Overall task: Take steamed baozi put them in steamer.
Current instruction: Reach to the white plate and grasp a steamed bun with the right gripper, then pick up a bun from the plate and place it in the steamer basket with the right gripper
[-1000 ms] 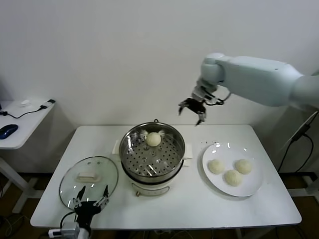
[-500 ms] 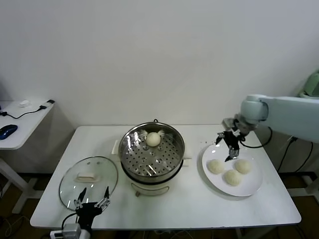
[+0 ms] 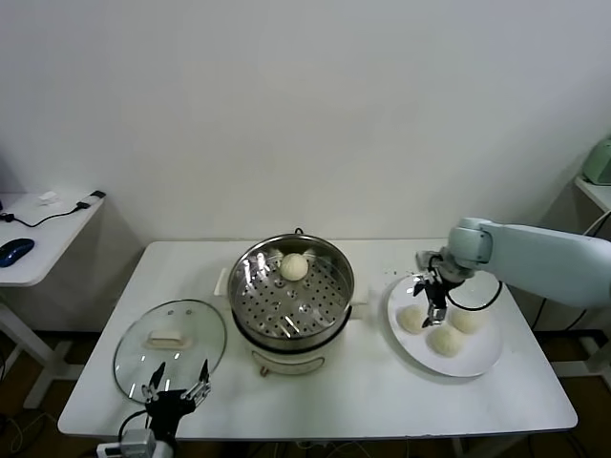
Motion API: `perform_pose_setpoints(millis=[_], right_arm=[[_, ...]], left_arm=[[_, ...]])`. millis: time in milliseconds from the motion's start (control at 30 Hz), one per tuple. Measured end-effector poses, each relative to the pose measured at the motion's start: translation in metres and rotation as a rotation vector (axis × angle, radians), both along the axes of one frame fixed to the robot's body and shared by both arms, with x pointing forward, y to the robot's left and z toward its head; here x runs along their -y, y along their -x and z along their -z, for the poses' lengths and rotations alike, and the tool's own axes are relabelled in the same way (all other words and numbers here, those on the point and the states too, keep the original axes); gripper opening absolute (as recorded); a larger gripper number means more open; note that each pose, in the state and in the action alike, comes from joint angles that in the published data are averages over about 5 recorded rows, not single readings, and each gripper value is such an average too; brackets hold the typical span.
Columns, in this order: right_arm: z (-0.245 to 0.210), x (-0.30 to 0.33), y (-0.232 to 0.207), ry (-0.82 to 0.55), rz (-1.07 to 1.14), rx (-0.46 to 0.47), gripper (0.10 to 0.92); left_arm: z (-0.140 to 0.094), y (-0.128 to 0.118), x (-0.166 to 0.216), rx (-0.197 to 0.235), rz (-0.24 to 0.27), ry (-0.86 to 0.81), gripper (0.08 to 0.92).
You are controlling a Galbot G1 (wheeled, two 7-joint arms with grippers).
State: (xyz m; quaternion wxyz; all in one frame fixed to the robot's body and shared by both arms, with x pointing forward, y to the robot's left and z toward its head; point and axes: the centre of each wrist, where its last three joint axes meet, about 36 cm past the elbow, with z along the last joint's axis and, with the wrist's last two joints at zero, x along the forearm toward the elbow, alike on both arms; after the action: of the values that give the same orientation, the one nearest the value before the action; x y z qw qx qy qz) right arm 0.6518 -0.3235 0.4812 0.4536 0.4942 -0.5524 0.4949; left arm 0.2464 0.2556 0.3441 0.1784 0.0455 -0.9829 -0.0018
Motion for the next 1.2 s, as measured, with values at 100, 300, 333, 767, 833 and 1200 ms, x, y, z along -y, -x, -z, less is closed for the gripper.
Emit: perform_pose_setpoints(millis=[100,300,333,767,833,1200], right_arm=[[0.011,-0.001,-0.001,0.003,0.015,-0.005,0.815],[0.028,-0.002,-0.001,0.008,0.034,-0.007,0.747],[0.029,-0.002,-0.001,0.009,0.037,-0.005,0.735],[-0.008,0.001,-0.005,-0.024,0.024,0.006,0.653],[-0.029,-0.001,-0.008,-0.033,0.011,0.017,0.653],[-0.203,-0.072,-0.020,-0.154,-0.059,0.128,0.653]], left_arm=[[0.000,-0.001,0.000,-0.001,0.001,-0.001,0.823],[0.000,-0.001,-0.001,-0.002,0.002,-0.001,0.823],[0.000,-0.001,-0.001,-0.002,0.002,-0.001,0.823],[-0.004,0.003,0.001,0.000,0.006,-0.001,0.823],[-0.006,0.003,0.002,0.003,0.008,0.000,0.823],[-0.016,-0.001,0.004,0.021,0.024,0.002,0.823]])
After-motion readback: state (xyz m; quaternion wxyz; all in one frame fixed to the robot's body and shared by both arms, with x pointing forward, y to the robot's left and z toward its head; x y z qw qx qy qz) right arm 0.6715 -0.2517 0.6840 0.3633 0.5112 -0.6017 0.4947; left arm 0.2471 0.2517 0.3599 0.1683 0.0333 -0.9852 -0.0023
